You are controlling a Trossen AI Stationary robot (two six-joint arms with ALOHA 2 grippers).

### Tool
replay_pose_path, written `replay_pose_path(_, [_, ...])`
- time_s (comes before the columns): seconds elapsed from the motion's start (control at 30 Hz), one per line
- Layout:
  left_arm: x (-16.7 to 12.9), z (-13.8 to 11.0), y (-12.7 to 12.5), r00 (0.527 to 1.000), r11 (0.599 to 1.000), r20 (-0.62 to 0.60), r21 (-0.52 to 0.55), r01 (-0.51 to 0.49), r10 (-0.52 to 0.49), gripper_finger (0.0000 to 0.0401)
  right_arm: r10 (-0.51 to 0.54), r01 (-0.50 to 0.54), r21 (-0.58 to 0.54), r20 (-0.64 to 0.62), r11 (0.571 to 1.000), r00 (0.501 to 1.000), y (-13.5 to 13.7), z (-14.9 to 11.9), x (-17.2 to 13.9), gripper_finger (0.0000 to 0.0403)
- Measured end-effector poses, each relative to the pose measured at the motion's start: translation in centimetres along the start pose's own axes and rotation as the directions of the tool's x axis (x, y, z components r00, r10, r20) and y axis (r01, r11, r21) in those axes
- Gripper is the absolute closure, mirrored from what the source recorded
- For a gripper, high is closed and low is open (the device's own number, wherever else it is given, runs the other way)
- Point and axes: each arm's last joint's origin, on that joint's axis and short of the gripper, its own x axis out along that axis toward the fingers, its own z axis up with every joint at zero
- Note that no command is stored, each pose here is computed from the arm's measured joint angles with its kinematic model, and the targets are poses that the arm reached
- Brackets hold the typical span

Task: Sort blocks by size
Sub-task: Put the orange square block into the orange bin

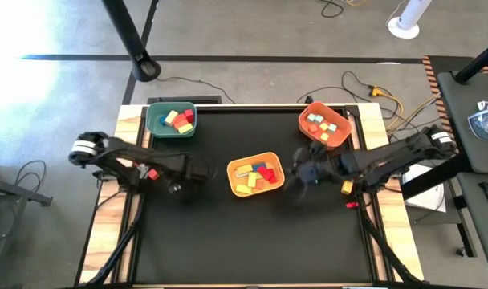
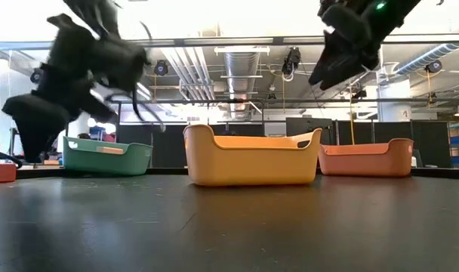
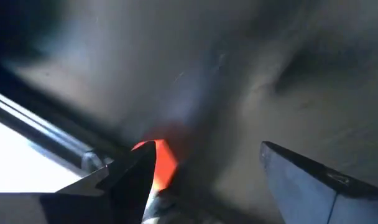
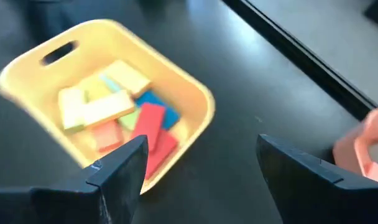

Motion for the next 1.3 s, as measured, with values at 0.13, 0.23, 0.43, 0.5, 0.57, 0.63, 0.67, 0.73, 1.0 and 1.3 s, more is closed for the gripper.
replay_pose_path(0.13, [1.6, 1.3, 0.9, 0.976, 0.983, -0.196, 0.170, -0.064, 0.097, 0.0129, -0.007, 0.010, -0.085, 0.037, 0.996, 0.999, 2.5, -1.3, -0.6, 0.0102])
replay_pose_path(0.23, [3.3, 1.8, 0.8, 0.921, 0.946, -0.334, 0.311, -0.093, 0.200, 0.0129, -0.003, 0.009, -0.105, 0.060, 0.994, 0.998, 3.9, -2.1, -0.9, 0.0093])
replay_pose_path(0.43, [6.0, 2.5, -0.1, 0.829, 0.900, -0.454, 0.419, -0.125, 0.326, 0.0129, 0.029, -0.025, -0.141, 0.033, 0.990, 0.999, 5.8, -3.8, -1.0, 0.0080])
replay_pose_path(0.5, [6.6, 2.6, -0.1, 0.812, 0.898, -0.477, 0.422, -0.123, 0.336, 0.0129, 0.036, -0.031, -0.157, 0.026, 0.987, 0.999, 6.3, -4.3, -1.0, 0.0077])
replay_pose_path(0.57, [7.0, 2.8, -0.1, 0.797, 0.898, -0.498, 0.422, -0.121, 0.342, 0.0129, 0.038, -0.034, -0.167, 0.020, 0.985, 0.999, 6.6, -4.6, -1.0, 0.0076])
replay_pose_path(0.63, [7.5, 2.9, -0.2, 0.783, 0.900, -0.521, 0.422, -0.109, 0.339, 0.0129, 0.038, -0.035, -0.169, 0.016, 0.985, 0.999, 6.8, -4.9, -0.9, 0.0077])
replay_pose_path(0.67, [7.8, 2.9, -0.2, 0.774, 0.900, -0.533, 0.423, -0.104, 0.340, 0.0129, 0.038, -0.035, -0.170, 0.014, 0.985, 0.999, 6.9, -5.0, -0.9, 0.0078])
replay_pose_path(0.73, [8.3, 3.0, -0.3, 0.758, 0.902, -0.558, 0.422, -0.093, 0.339, 0.0129, 0.039, -0.037, -0.168, 0.013, 0.985, 0.999, 7.0, -5.0, -0.9, 0.0080])
replay_pose_path(1.0, [10.0, 3.5, 0.6, 0.669, 0.917, -0.667, 0.394, -0.058, 0.328, 0.0129, 0.042, -0.039, -0.165, 0.016, 0.985, 0.999, 6.9, -5.0, -1.0, 0.0076])
replay_pose_path(1.3, [9.2, 4.2, 2.3, 0.747, 0.958, -0.641, 0.287, 0.021, 0.177, 0.0149, 0.048, -0.046, -0.163, 0.011, 0.986, 0.999, 6.9, -5.0, -1.0, 0.0077])
